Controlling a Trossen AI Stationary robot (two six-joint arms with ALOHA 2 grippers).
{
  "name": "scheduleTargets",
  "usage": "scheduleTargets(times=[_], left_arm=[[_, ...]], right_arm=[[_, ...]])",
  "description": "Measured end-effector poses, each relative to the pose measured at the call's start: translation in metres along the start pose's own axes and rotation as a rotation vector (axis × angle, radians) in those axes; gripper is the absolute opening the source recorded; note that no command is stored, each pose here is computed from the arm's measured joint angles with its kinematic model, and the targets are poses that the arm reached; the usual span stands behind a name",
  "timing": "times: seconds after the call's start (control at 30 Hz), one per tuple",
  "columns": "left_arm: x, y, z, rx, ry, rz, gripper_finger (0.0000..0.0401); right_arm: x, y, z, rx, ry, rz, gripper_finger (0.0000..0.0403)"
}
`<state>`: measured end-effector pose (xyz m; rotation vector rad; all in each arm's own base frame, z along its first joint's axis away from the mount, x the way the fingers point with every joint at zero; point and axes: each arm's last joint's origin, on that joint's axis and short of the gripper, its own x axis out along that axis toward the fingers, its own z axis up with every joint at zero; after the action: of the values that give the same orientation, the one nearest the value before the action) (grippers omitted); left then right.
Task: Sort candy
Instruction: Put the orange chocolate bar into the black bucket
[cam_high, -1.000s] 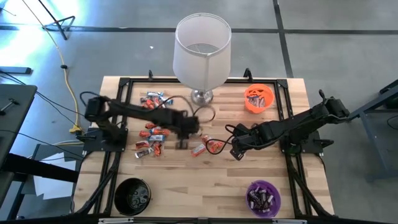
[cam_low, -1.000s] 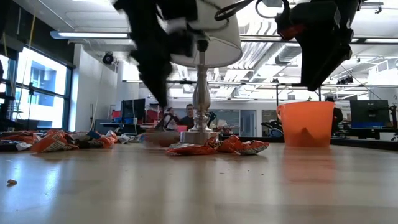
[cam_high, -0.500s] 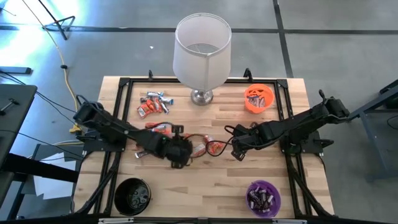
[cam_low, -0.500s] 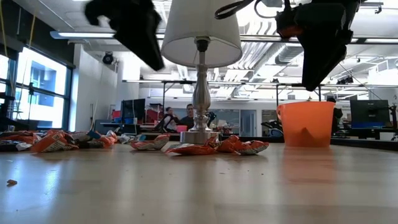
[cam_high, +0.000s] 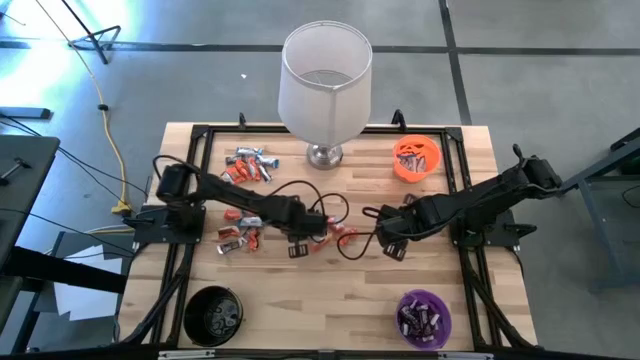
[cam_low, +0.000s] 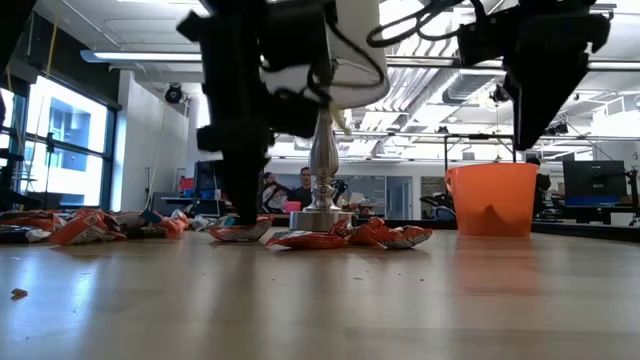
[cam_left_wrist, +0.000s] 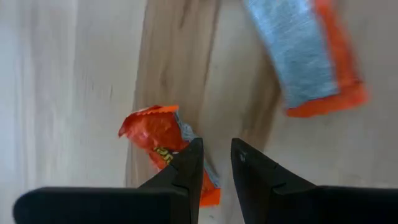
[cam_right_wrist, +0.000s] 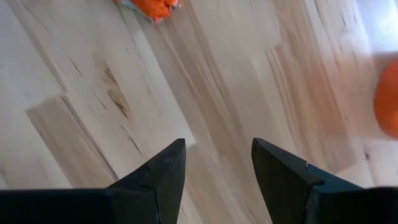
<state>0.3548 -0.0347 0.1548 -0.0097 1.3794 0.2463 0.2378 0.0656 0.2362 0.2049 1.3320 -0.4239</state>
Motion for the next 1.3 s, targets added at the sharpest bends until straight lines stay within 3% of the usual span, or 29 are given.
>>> scheduleTargets(times=[0.73,0.97,1.3], left_arm=[[-0.006,0.007,0.002,-0.144,-0.037,0.040,0.0069],[-0.008,0.012,-0.003,-0.231,-0.021,0.165,0.0069],[-0.008,0.014,-0.011,-0.367,0.041,0.208,0.0069]], right_arm=[[0.000,0.002,0.003,-0.008,-0.031,0.018,0.0180],[0.000,0.003,0.004,-0.004,-0.048,0.032,0.0180],[0.000,0.004,0.005,-0.003,-0.049,0.033,0.0180]])
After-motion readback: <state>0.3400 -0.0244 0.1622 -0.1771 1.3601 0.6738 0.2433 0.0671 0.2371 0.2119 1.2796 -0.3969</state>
